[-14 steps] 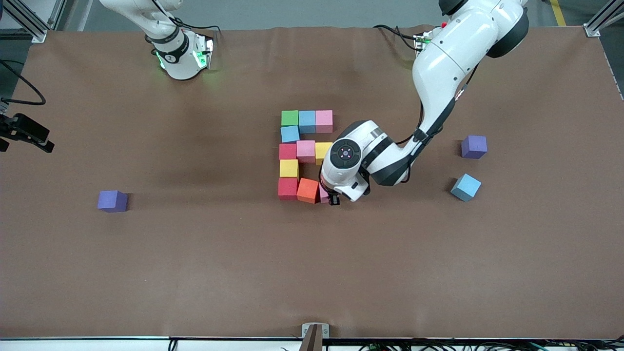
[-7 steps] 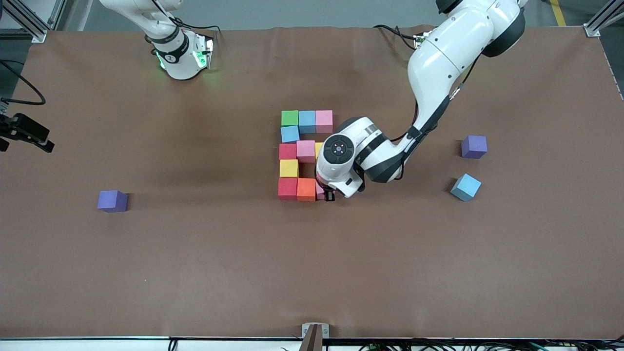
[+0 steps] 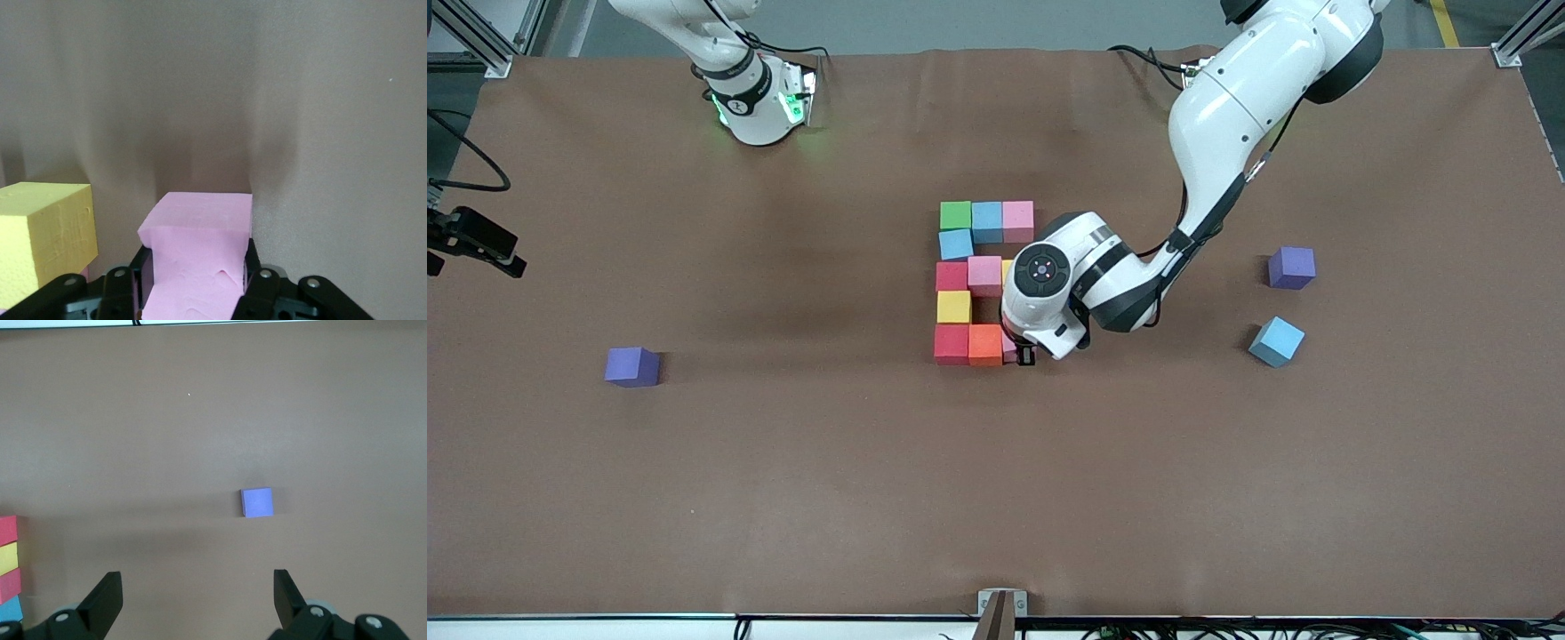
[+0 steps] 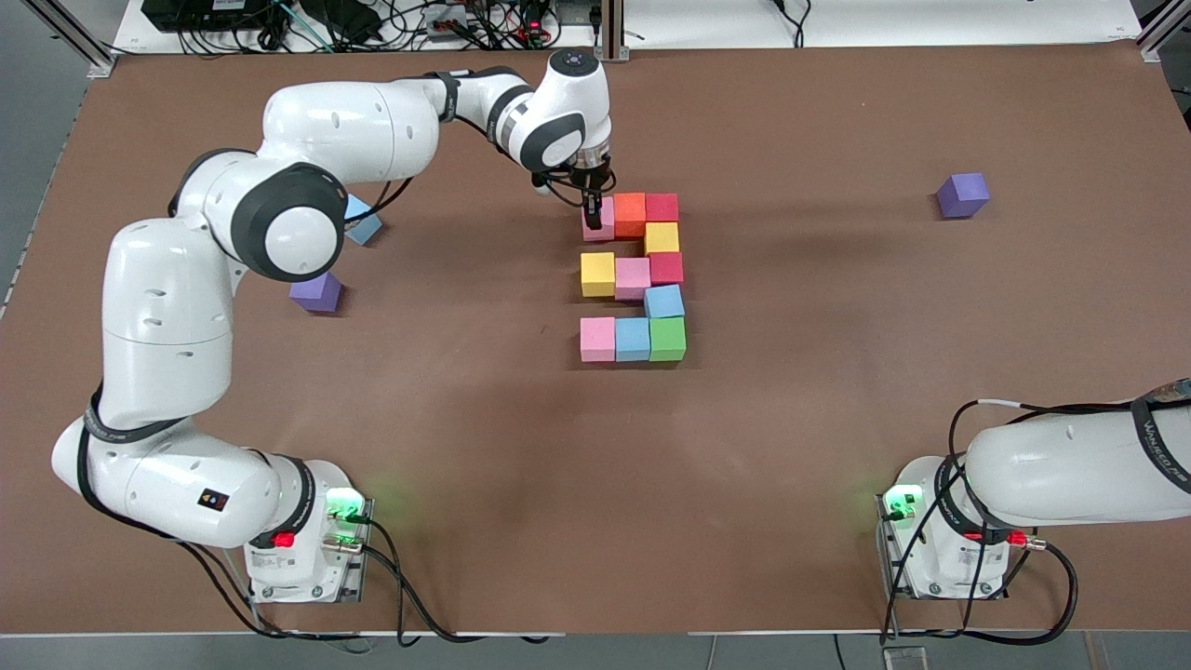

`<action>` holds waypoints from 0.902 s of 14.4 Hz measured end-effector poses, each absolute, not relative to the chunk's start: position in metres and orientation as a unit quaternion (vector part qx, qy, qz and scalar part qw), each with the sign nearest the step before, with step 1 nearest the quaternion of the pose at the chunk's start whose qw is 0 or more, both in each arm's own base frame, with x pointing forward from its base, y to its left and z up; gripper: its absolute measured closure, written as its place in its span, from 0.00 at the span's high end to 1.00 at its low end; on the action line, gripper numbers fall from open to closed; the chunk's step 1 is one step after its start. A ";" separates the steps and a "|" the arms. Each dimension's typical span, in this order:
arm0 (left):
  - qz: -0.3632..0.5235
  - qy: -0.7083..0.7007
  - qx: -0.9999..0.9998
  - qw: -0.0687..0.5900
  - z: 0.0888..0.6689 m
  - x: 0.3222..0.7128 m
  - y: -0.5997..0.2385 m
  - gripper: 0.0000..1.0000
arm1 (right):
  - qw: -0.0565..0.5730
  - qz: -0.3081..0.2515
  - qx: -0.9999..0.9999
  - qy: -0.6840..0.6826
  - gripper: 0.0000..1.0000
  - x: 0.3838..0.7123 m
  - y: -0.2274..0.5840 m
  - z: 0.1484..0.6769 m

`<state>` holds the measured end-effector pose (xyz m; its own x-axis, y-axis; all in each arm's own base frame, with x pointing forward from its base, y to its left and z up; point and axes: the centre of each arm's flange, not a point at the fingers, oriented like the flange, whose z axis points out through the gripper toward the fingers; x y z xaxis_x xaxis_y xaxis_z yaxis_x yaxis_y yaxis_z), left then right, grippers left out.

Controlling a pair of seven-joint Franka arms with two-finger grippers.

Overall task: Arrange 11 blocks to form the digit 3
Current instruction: 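Lower the pink cube beside the orange cube with the left gripper, then open the left gripper and lift it off the pink cube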

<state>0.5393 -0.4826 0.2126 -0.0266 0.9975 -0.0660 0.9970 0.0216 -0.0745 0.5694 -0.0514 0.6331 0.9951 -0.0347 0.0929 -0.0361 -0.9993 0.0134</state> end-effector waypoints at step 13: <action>-0.008 -0.582 -0.813 -0.035 0.367 0.571 -0.454 1.00 | 0.007 0.040 0.999 -0.016 1.00 0.568 -0.050 0.631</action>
<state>0.5706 -0.4539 0.3667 0.3232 0.9460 -0.0266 0.9448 -0.3210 0.0659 0.5684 -0.0496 0.6313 0.9963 -0.0308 0.0802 -0.0319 -0.9994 0.0127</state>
